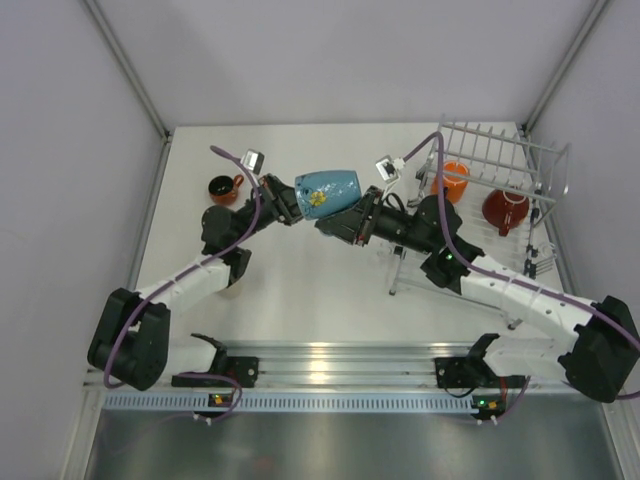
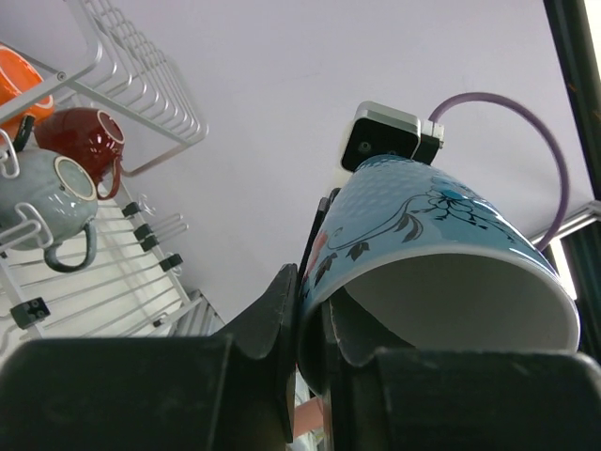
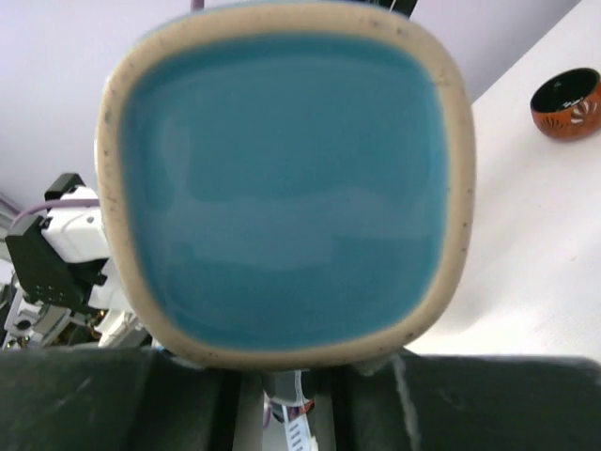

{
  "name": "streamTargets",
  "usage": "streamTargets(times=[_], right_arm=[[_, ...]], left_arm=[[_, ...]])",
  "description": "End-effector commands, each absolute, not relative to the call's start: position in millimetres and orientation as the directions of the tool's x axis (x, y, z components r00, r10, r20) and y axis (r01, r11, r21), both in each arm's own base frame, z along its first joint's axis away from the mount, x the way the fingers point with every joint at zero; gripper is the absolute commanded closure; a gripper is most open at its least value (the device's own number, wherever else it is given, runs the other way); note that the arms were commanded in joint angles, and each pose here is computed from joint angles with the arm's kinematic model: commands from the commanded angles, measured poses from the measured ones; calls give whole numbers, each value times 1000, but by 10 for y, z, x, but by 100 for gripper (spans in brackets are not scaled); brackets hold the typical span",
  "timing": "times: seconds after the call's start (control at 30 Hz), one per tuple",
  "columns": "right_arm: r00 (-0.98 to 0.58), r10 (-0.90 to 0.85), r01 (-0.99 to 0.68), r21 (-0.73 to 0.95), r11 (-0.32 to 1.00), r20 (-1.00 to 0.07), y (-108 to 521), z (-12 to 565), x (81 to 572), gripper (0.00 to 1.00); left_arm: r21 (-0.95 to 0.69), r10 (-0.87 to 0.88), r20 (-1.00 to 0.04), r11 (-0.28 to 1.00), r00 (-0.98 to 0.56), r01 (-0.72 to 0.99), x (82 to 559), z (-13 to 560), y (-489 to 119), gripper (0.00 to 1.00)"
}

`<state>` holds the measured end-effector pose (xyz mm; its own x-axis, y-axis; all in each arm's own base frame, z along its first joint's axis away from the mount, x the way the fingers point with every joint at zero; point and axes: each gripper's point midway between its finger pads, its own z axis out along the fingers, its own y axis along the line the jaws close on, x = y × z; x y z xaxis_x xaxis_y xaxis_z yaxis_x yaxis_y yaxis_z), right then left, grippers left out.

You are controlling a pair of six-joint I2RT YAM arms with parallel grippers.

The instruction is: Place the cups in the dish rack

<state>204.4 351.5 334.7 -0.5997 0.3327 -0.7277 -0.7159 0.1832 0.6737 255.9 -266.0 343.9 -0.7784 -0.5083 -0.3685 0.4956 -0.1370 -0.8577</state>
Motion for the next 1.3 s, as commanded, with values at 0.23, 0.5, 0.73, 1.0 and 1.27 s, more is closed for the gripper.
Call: streamTargets(times=[0.23, 0.5, 0.73, 1.0, 1.27], right_arm=[[-518, 459, -764, 631, 130, -722, 3371, 3781, 1979, 100], [-491, 466, -751, 629, 202, -736, 3250, 3683, 2010, 100], [-429, 506, -700, 630, 337, -748, 2885, 3557, 2151, 100], [-372, 492, -624, 604, 496, -787, 2392, 3294, 2241, 100], [-367, 456, -237, 556, 797, -810, 1509, 2631, 2571, 100]], left_arm=[[-765, -527, -452, -186, -720, 617, 2329, 3662, -2653, 71], [-770, -535, -446, -179, -718, 612, 2333, 3623, -2641, 36], [-843, -551, -421, -56, -721, 535, 2525, 3376, -2661, 6], [-853, -601, -491, 187, -631, 487, 2804, 3199, -2556, 2], [-885, -616, -463, 369, -637, 286, 2980, 2878, -2374, 2]])
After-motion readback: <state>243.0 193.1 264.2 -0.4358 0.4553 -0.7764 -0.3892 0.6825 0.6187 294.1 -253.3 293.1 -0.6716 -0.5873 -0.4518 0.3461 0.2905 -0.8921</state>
